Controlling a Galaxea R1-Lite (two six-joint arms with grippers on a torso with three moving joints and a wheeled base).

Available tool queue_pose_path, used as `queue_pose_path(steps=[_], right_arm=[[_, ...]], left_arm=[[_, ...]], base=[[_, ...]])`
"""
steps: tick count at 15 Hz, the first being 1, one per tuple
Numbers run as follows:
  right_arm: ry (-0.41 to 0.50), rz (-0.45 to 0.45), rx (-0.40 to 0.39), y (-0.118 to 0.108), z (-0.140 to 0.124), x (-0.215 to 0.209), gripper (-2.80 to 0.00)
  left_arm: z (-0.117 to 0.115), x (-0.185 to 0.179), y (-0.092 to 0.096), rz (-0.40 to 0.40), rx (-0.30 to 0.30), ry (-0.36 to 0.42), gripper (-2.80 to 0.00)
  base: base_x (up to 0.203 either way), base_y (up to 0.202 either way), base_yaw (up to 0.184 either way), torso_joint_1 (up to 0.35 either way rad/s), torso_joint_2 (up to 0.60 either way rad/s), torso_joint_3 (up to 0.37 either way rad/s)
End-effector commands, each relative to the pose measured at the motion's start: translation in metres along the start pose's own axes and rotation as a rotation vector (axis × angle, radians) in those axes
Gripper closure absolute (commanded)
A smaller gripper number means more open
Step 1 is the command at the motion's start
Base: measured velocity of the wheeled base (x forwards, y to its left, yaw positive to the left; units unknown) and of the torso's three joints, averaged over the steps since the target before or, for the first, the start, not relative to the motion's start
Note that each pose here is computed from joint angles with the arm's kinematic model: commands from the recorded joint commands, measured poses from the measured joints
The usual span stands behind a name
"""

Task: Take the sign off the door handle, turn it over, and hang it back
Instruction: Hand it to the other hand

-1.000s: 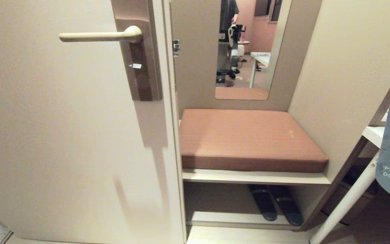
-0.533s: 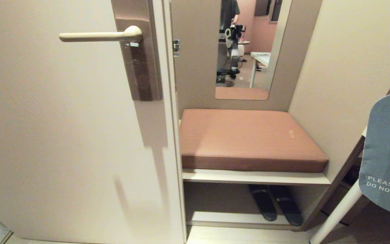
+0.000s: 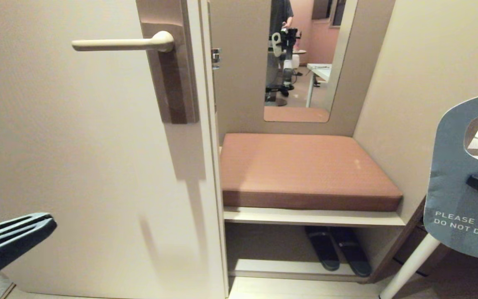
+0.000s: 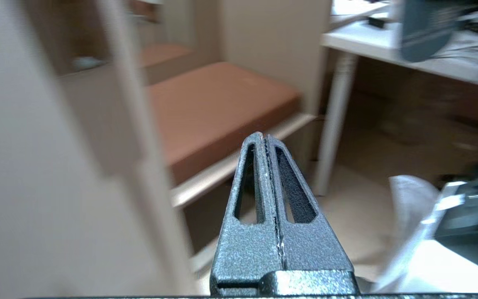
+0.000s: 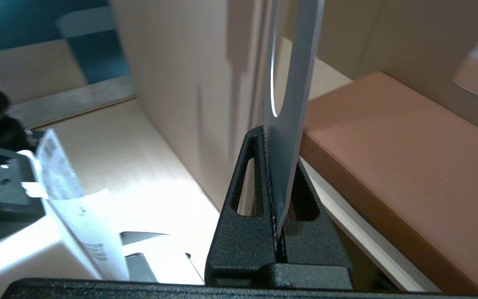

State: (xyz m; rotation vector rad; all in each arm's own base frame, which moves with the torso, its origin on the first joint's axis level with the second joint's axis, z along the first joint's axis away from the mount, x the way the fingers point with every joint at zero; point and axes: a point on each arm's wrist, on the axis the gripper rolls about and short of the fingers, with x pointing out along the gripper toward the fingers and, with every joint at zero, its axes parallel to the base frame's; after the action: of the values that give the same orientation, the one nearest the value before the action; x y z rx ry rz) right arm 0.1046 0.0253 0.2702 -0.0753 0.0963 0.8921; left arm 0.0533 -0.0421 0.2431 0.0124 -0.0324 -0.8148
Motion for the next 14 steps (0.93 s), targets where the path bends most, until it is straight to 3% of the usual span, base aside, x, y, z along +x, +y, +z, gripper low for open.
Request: queue_pose_path(steps=[1, 4, 7, 14], right_arm=[[0.016, 0.053, 0.013, -0.004, 0.002, 0.011, 0.0], [0.023, 0.144, 0.033, -0.006, 0.011, 0.029, 0.0], [0.019, 0.225, 0.061, -0.004, 0.022, 0.046, 0.0], [-0.094, 0.337, 0.167, -0.009, 0.033, 0.091, 0.0]], left_arm=[[-0.004, 0.026, -0.003, -0.087, -0.041, 0.063, 0.0], [-0.002, 0.051, -0.004, -0.123, -0.107, 0.053, 0.0], [-0.002, 0.07, -0.003, -0.133, -0.115, 0.034, 0.0], [0.004, 0.089, -0.008, -0.175, -0.173, 0.049, 0.0]], base=[[0.0, 0.0, 0.0, 0.0, 0.0, 0.0], [0.0, 0.0, 0.0, 0.0, 0.0, 0.0], [0.0, 0.0, 0.0, 0.0, 0.0, 0.0], [0.0, 0.0, 0.0, 0.0, 0.0, 0.0]])
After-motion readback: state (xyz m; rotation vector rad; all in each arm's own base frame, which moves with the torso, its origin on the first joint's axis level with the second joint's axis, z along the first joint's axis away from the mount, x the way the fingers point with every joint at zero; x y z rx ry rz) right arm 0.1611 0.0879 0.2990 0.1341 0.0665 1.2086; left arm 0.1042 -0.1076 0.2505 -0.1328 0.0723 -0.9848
